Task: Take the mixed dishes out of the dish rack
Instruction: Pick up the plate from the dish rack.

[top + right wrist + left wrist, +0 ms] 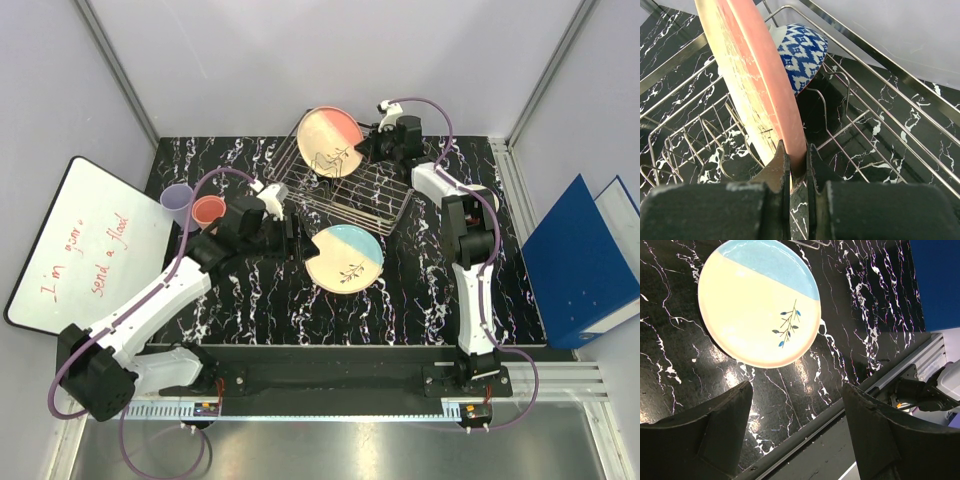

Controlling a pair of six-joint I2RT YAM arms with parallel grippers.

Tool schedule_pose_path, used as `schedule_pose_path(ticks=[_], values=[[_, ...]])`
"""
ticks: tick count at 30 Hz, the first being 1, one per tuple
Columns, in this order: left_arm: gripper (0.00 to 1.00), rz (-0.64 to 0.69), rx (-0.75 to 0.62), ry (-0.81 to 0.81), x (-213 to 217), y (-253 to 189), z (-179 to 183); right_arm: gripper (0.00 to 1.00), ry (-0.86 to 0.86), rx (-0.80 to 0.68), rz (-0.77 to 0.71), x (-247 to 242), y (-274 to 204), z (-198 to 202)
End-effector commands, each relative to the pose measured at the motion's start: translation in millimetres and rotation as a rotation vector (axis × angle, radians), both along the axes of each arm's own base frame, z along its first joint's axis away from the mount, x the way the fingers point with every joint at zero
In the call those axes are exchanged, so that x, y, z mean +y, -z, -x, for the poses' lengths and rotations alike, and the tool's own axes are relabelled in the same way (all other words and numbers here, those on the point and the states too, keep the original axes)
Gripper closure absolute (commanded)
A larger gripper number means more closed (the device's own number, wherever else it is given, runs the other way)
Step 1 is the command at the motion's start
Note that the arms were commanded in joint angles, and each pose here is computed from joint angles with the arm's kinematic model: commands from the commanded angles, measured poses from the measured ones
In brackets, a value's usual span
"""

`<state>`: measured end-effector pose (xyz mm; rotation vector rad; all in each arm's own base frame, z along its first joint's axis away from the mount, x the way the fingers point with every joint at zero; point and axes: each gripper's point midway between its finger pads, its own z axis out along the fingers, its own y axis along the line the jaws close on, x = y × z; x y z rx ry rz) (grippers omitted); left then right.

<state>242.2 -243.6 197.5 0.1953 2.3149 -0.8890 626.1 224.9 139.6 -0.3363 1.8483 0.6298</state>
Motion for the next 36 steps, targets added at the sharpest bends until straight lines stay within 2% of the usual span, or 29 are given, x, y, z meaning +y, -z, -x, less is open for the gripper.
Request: schedule_pose_path(ticks=[1,7,20,28,36], values=[[0.25,0.053,-0.053,0.016,-5.8,-17.1,-2.6,1.00,0.119,-0.300,-0.113,-22.1,-157.8,-8.9],[0.25,0.054,-0.056,0.005,-3.3,-17.6,-1.3,1.00,0.117,-0.347,-0.119,-23.9,-190.3,-2.3],[0.25,0.063,-0.061,-0.007,-1.8,-19.8,-0.1,1.00,0.110,-0.399,-0.125,-26.4,-228.8,11.6],[0.25,0.062,-0.091,-0.043,2.3,-25.7,-6.1,1.00,0.110,-0.431,-0.174,-29.0,-272.2,33.1],[0.24,0.190,-0.185,-0.156,2.9,-65.1,-22.9,1.00,0.105,-0.343,-0.308,-31.3,-305.0,75.2]])
